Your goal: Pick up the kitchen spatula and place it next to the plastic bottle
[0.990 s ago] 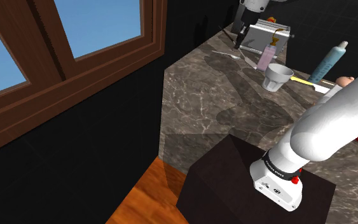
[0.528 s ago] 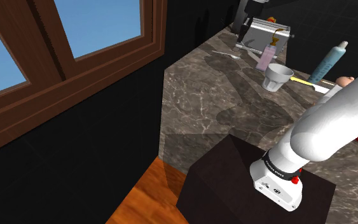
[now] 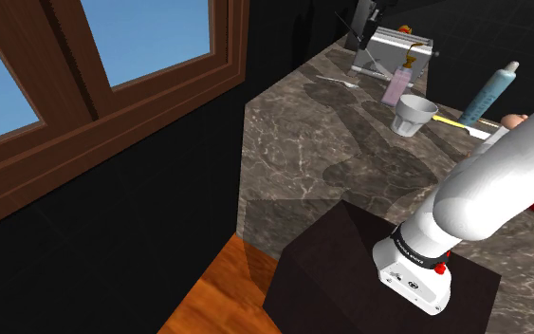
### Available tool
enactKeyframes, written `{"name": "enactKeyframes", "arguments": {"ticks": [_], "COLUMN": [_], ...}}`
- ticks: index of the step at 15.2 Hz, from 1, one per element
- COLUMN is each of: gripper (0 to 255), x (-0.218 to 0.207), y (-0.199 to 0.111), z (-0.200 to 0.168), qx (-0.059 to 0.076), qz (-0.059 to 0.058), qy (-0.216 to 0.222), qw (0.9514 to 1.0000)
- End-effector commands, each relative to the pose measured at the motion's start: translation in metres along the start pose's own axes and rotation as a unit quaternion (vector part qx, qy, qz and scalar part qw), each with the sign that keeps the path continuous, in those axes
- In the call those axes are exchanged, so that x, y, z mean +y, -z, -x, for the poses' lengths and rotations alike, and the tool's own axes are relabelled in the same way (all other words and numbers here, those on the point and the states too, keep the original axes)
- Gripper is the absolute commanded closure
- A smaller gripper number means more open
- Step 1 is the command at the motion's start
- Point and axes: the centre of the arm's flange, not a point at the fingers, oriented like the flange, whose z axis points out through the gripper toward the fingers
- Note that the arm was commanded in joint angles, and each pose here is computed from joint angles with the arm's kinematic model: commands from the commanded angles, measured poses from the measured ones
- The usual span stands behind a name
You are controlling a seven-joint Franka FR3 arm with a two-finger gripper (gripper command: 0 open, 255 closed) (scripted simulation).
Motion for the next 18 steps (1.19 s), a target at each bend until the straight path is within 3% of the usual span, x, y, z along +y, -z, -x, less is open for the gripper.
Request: {"name": "enactKeyframes", "arguments": {"ticks": [1, 18], "gripper": [255, 255], "x": [0.000, 0.000], "y": [0.010, 0.099], "z": [-0.001, -0.007], "qx": [0.000, 0.000], "qz": [0.000, 0.000], "qy": [0.000, 0.000], "qw": [1.0000, 1.0000]}}
